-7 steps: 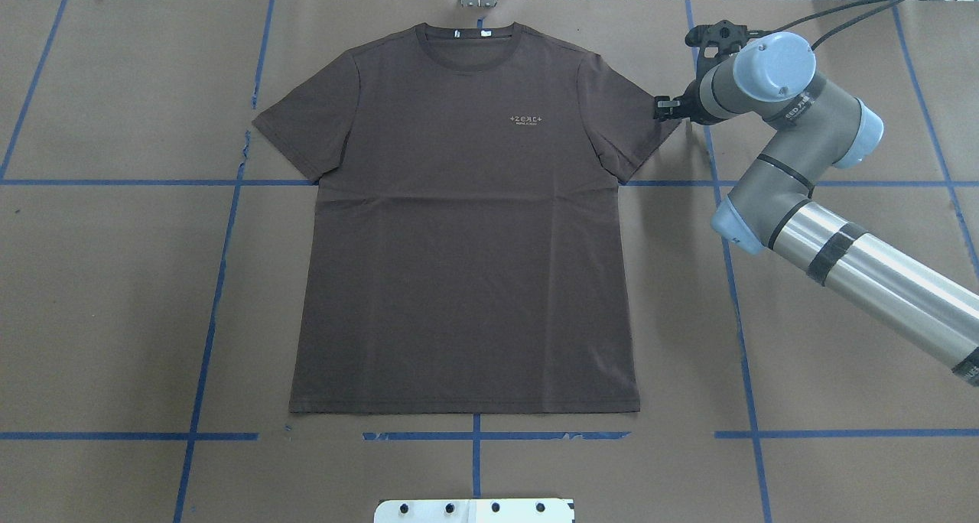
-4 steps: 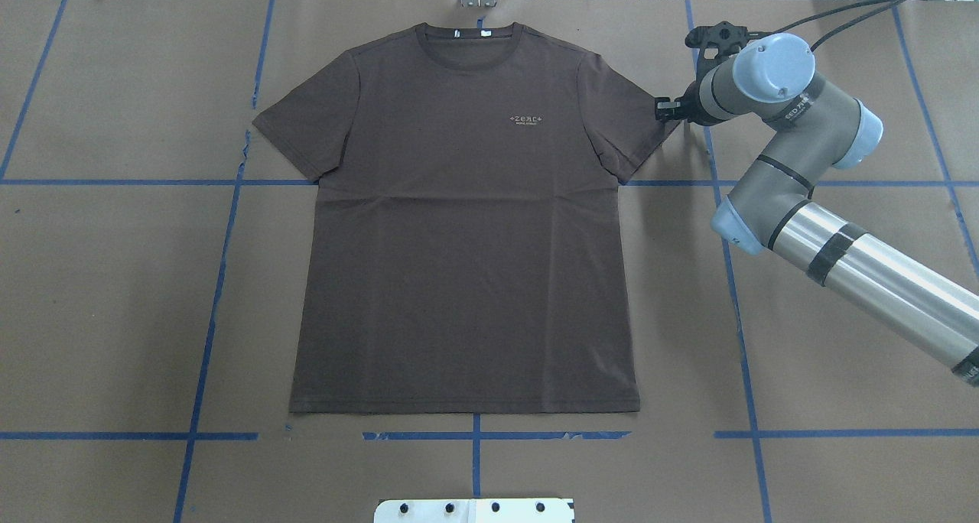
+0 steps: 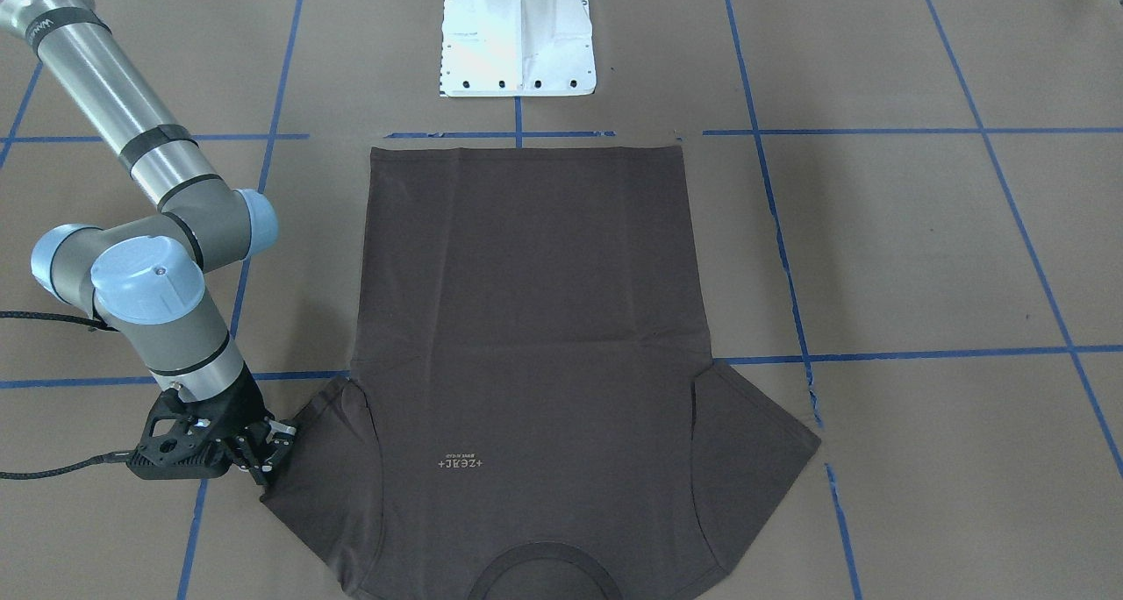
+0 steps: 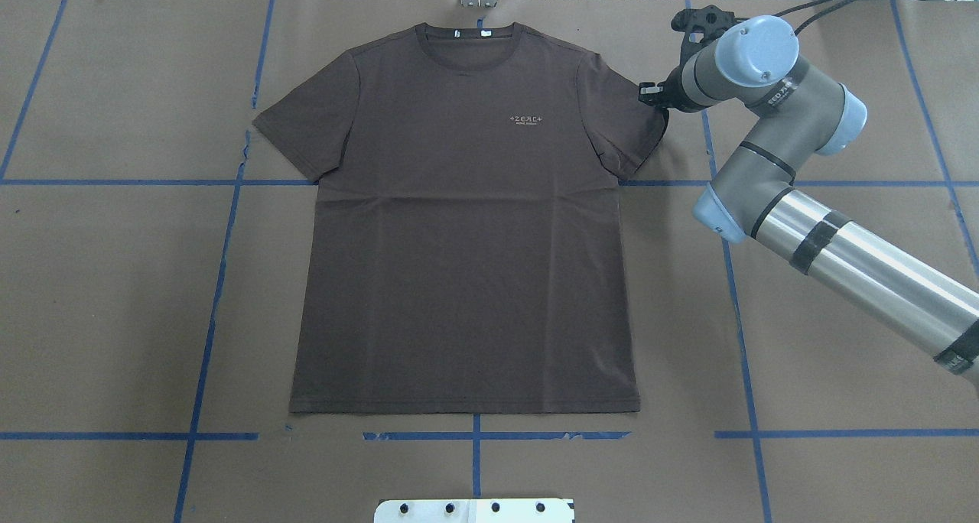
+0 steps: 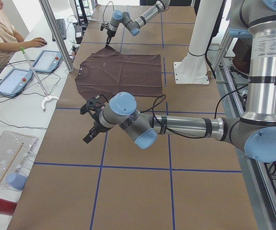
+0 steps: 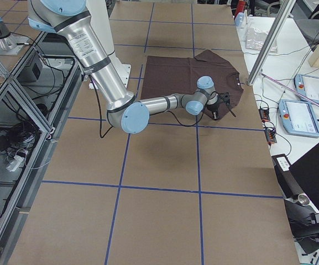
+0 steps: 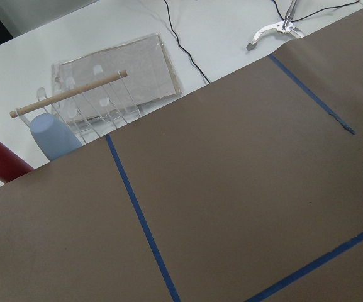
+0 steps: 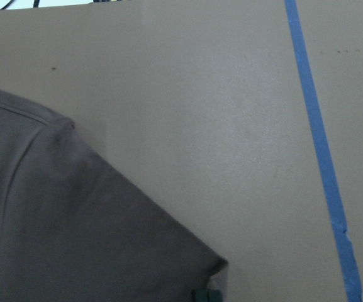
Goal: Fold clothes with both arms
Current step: 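Move the right gripper in toward the sleeve nearest it, then fold the sleeve nearest the right gripper inward onto the shirt body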
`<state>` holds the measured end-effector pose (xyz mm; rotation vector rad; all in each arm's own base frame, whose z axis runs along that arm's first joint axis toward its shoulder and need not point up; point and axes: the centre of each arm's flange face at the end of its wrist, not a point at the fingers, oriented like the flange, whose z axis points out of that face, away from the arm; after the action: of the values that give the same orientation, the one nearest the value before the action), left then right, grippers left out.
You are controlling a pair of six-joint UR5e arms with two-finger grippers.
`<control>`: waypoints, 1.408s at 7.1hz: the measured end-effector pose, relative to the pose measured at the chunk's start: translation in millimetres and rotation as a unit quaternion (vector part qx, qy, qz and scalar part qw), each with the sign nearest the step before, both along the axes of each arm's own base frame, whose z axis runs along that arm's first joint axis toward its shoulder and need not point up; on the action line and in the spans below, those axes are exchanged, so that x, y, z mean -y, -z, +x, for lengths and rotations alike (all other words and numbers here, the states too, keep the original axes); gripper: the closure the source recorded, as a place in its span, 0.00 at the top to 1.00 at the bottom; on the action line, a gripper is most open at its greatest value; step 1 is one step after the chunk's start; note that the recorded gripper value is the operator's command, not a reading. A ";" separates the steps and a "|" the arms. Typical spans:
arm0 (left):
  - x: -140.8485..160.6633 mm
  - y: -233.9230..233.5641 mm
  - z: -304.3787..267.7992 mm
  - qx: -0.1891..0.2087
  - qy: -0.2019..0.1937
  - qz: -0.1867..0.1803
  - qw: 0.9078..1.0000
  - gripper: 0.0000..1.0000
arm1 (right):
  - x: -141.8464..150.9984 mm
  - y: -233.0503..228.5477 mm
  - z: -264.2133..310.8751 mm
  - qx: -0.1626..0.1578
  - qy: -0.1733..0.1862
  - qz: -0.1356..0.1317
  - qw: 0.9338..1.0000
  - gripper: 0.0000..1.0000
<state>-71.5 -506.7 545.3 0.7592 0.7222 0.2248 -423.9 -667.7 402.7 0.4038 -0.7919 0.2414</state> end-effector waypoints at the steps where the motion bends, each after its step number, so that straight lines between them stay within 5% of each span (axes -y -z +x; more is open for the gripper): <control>1: 0.0 -0.1 0.1 0.000 0.000 0.000 1.000 1.00 | -0.1 33.6 -24.5 -0.008 -0.022 -0.010 1.000 0.00; 4: -2.1 -1.8 -0.3 0.000 0.000 -0.001 1.000 1.00 | -30.8 98.2 -104.4 -0.014 -0.064 -0.007 0.998 0.00; 10: -4.6 -3.8 -0.5 0.000 0.000 0.002 1.000 1.00 | -34.1 119.1 -142.5 -0.011 -0.088 -0.015 0.996 0.00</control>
<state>-72.0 -502.1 549.0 0.7624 0.7226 0.2258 -566.4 -633.6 283.7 0.4469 -0.7313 0.4120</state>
